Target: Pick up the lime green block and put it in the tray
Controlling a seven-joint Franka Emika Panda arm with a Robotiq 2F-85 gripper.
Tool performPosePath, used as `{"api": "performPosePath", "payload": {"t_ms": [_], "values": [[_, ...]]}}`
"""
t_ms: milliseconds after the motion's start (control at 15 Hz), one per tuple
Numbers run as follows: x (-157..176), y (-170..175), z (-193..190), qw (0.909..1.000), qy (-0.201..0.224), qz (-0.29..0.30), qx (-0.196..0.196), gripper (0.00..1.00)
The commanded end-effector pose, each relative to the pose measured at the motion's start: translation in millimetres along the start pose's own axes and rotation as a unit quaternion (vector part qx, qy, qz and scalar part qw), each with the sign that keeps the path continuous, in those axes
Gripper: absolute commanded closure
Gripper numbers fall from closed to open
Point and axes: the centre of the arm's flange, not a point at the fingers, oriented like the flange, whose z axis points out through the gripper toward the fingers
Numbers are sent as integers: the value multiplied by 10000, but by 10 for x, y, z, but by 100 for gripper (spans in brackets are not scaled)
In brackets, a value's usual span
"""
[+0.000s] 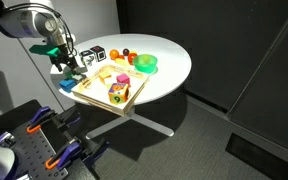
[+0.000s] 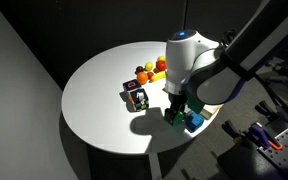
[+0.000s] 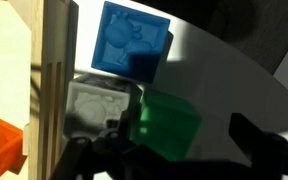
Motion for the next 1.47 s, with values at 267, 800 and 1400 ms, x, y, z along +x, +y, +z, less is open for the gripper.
{"api": "performPosePath", "payload": {"t_ms": [267,800,1400], "values": [[64,9,72,10000,10,53,32,0],[72,-5,38,10000,38,51,42,0],[84,-47,12,10000,54,29,62,0]]}}
